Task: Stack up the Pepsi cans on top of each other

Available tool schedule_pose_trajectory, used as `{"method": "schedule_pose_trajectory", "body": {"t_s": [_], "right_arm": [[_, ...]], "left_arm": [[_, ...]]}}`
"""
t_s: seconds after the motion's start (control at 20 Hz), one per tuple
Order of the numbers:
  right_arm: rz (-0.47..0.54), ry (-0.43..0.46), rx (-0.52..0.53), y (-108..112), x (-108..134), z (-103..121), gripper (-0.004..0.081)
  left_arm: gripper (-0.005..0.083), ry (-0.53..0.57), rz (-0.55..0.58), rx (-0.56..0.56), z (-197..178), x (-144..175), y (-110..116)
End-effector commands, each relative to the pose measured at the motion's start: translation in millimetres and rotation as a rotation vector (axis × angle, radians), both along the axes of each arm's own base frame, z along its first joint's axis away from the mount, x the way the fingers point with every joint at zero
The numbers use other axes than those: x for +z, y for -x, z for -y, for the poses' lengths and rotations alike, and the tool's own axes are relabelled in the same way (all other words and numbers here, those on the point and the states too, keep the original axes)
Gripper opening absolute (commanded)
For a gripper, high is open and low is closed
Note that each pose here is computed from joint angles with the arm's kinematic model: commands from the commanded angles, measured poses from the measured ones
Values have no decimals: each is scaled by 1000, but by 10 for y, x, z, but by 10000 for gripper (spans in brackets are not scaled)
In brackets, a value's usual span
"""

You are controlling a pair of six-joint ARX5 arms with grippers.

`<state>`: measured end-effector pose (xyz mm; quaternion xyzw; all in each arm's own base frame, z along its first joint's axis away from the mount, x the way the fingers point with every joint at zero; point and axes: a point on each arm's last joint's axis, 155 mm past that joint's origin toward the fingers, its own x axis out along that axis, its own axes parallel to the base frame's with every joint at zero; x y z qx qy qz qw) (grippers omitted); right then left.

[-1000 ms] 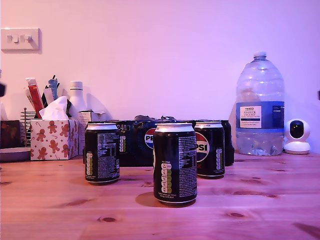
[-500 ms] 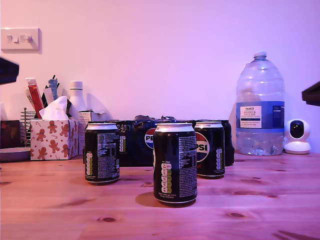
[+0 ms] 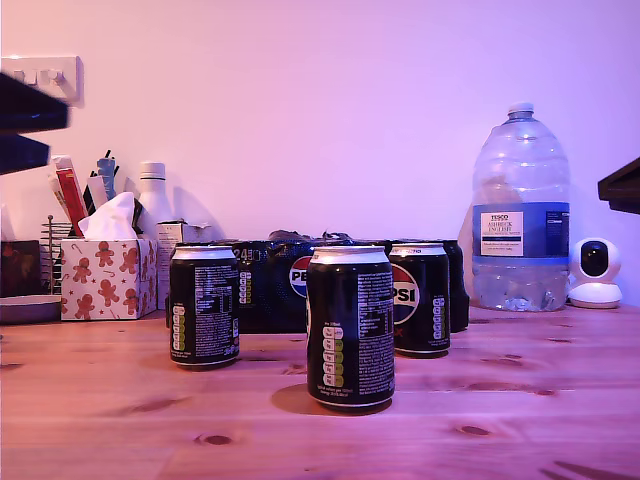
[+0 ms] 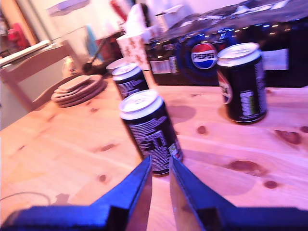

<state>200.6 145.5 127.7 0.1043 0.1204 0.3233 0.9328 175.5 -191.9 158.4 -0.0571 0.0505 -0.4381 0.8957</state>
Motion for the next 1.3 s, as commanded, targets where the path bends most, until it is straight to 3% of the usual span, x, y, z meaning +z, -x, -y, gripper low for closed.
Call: {"method": "schedule_pose_trajectory", "body": {"t_s": [0.0,0.3,0.65,0.9,1.05,1.25], "right_arm": [[-1,-4,2,2,-17,-8,94],[-2,-4,2,3,-18,-8,93],[-2,-3,2,3,-20,-8,93],[-3,-3,2,3,-22,-8,92],[-3,-3,2,3,-21,-8,90],[-3,-3,2,3,-22,-8,90]], "left_arm": [[609,-24,-22,10,8,-122,-39],[609,-65,-14,202,-171,-183,-414],[609,-115,-34,309,-310,-358,-731],[608,-125,-67,320,-362,-496,-894],[607,-174,-72,424,-518,-539,-1091],[607,-160,-74,490,-602,-476,-1189]]}}
